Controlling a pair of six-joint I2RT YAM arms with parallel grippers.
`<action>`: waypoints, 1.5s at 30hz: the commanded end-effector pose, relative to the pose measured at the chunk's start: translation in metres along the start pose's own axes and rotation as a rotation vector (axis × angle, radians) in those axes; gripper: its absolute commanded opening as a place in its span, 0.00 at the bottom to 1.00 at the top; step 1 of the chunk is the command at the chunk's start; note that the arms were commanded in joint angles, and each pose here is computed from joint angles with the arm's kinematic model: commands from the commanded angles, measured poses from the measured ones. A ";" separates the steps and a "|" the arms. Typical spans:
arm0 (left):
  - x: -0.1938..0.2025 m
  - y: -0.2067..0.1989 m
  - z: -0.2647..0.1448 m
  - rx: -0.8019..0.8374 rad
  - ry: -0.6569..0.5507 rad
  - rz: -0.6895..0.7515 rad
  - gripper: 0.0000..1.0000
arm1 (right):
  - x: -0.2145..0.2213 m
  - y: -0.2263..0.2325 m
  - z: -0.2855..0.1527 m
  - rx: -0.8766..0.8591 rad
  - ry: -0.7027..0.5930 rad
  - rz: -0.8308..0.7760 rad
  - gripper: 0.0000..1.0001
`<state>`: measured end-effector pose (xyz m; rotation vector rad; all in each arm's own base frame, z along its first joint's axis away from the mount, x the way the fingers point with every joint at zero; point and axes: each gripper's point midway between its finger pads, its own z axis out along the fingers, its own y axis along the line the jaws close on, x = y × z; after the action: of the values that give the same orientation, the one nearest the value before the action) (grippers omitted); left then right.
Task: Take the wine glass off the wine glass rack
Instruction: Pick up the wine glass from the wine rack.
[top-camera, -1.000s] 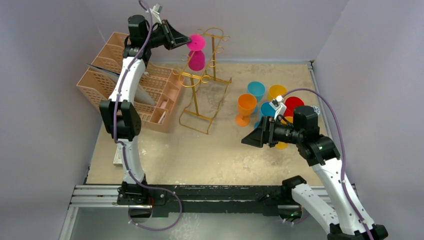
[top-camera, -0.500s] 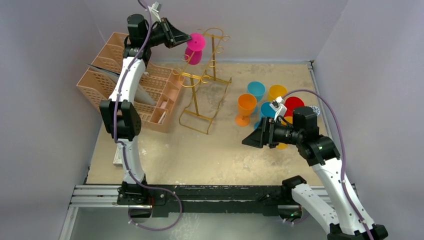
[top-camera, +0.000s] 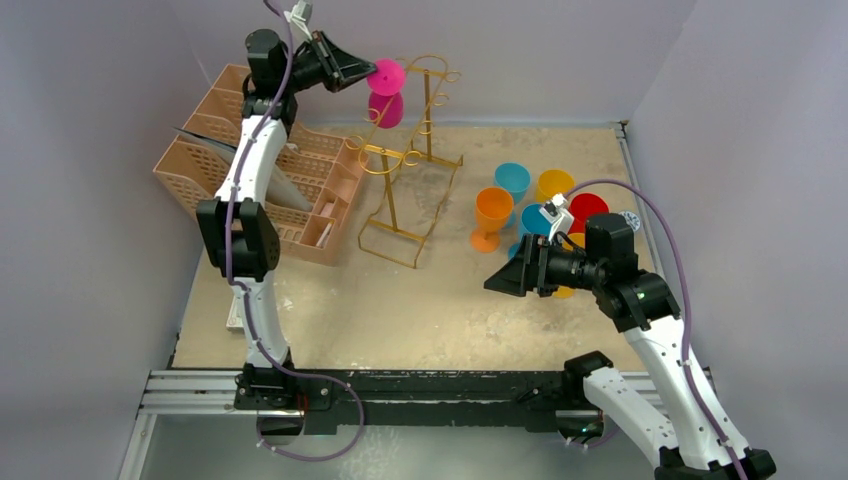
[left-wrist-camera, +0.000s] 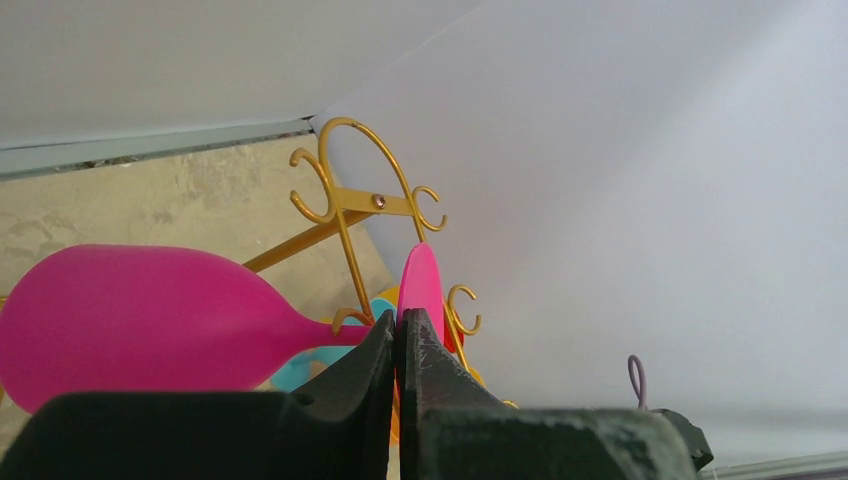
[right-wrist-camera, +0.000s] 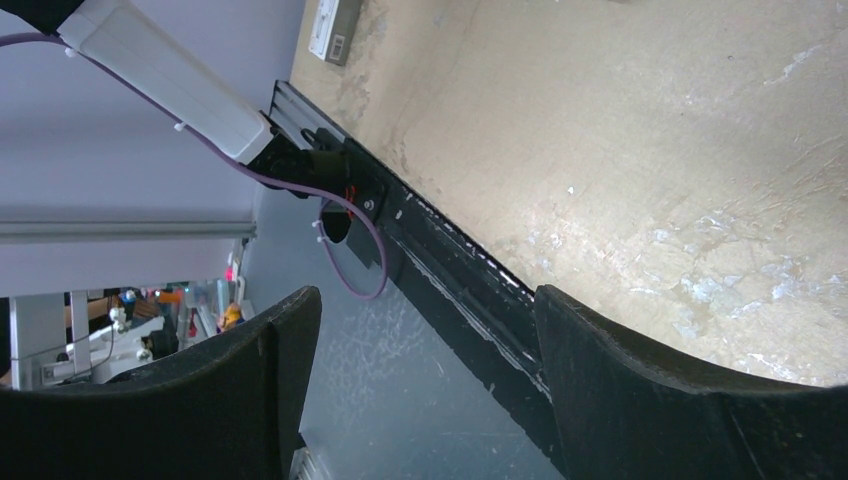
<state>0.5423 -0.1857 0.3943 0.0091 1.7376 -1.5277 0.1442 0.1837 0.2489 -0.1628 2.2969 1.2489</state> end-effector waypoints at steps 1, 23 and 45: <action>-0.014 -0.016 -0.010 0.026 -0.040 0.046 0.00 | -0.009 0.006 -0.002 -0.003 -0.022 -0.010 0.80; -0.028 -0.015 -0.018 0.003 -0.122 0.068 0.00 | -0.006 0.005 -0.002 -0.014 -0.025 -0.029 0.81; -0.046 -0.014 -0.034 0.012 -0.215 0.009 0.00 | -0.006 0.006 -0.003 -0.013 -0.029 -0.021 0.81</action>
<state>0.5667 -0.1485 0.3778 -0.2022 1.6802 -1.5082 0.1438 0.1837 0.2508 -0.1633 2.2872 1.2514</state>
